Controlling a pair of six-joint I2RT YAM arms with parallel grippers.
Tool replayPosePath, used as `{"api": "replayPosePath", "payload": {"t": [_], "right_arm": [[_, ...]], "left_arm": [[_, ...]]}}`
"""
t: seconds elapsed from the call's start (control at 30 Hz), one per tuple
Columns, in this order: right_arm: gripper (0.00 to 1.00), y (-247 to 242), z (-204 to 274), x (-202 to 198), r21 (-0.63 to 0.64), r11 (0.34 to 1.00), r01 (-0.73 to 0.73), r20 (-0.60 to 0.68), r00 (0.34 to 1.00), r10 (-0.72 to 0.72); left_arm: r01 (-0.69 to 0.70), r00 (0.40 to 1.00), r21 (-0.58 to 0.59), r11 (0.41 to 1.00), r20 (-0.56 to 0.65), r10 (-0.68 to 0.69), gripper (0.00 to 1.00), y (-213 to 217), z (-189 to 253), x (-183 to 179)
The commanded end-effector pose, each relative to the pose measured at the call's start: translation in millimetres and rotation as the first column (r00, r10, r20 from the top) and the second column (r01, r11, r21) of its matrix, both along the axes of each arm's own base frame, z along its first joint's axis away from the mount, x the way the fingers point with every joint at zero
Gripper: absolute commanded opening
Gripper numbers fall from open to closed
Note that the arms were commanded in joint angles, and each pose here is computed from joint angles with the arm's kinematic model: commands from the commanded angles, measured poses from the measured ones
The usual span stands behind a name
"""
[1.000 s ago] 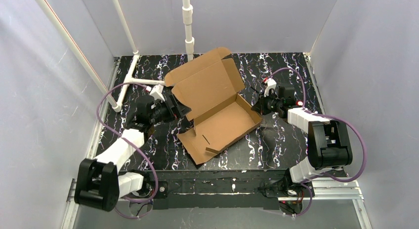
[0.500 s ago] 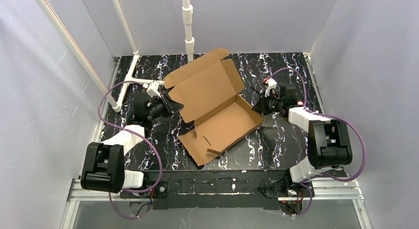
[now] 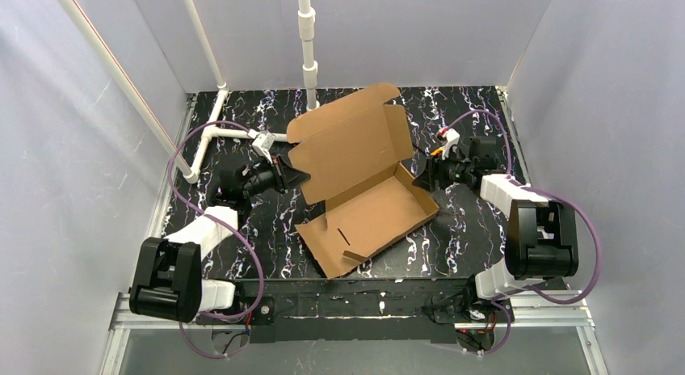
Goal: Fold the paper box
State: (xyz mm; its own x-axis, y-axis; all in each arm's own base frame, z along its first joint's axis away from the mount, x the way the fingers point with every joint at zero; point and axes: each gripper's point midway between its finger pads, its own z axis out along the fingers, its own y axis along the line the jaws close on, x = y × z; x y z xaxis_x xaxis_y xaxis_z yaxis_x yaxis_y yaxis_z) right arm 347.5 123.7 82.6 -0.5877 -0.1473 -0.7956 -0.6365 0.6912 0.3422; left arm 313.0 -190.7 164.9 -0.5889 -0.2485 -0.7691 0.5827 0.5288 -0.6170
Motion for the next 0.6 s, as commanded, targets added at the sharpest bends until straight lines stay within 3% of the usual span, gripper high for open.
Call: {"api": "replayPosePath", "payload": {"t": [0.0,0.27,0.43,0.57], "right_arm": [[0.74,11,54,3,0.026,0.991,-0.128,0.188,0.975,0.121],[0.97,21,111,21,0.010,0.967,-0.256,0.329,0.914,0.238],[0.98,17,162,47,-0.091,0.956,-0.278,0.447,0.847,0.289],[0.98,19,198,46,-0.190,0.905,-0.381,0.481,0.767,0.424]], "left_arm": [[0.070,0.980,0.045,0.997,0.185,-0.077,0.00,-8,23,-11],[0.121,0.936,0.086,0.989,0.321,-0.143,0.00,-17,51,-6],[0.174,0.888,0.124,0.977,0.409,-0.210,0.00,-23,70,0],[0.216,0.858,0.147,0.965,0.443,-0.260,0.00,-28,77,2]]}}
